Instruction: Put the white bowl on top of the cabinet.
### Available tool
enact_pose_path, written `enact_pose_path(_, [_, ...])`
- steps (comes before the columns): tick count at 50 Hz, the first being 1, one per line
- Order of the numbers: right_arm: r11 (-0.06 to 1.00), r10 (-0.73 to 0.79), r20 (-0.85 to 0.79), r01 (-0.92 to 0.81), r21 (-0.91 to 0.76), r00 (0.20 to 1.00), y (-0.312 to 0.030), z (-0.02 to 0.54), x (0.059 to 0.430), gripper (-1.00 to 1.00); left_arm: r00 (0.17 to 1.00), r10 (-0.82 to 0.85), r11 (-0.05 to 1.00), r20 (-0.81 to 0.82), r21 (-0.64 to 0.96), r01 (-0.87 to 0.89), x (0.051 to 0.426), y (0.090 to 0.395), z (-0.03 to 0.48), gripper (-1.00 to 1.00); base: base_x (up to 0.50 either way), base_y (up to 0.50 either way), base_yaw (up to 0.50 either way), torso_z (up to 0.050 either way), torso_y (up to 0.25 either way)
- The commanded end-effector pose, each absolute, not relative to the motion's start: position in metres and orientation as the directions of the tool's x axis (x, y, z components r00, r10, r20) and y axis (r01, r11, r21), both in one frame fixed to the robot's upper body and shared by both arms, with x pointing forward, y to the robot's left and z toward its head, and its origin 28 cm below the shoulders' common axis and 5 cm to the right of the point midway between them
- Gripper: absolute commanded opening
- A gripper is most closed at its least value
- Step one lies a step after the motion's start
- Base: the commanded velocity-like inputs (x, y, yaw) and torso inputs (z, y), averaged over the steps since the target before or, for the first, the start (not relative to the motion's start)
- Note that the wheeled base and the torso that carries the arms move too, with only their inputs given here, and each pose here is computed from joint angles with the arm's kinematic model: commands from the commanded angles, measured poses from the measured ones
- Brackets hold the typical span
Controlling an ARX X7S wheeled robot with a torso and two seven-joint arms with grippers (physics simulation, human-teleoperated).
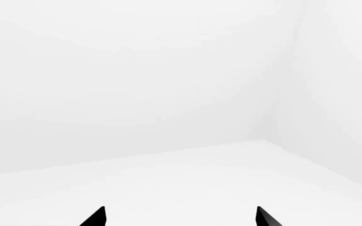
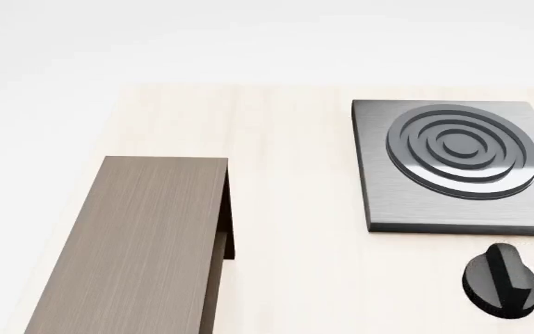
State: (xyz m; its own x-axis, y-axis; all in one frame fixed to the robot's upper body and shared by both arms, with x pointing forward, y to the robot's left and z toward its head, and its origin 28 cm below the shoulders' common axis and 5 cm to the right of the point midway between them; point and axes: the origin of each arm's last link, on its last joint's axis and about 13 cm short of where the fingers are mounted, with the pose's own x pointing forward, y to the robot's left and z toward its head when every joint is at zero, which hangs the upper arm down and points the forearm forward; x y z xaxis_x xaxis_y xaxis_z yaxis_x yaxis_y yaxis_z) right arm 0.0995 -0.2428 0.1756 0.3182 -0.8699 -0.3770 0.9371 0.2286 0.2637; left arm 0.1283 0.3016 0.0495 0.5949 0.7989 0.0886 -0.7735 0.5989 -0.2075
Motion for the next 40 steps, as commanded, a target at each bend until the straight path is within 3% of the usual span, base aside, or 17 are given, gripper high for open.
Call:
enact_pose_path(1, [0.173,-0.864,-0.424,0.951,0.257,0.272,-0.244,0.175,0.097,1.00,0.595,0.799,0.599,0.087,-0.207,-0.774,0.129,0.302,0.049,1.00,0.00,0.00,0.00,0.000,0.000])
enact_pose_path(6, [0.276,-0.841,-0.398,0.922,0.270,0.368,-0.235,0.181,0.106,1.00,0.596,0.798,0.600,0.087,-0.205,-0.773,0.129,0.301,0.049,1.00,0.00,0.00,0.00,0.000,0.000])
enact_pose_path(40, [0.325,-0.797,-0.468,0.924,0.200,0.382,-0.237,0.191,0.144,1.00,0.599,0.796,0.603,0.086,-0.196,-0.774,0.130,0.301,0.048,1.00,0.00,0.00,0.00,0.000,0.000])
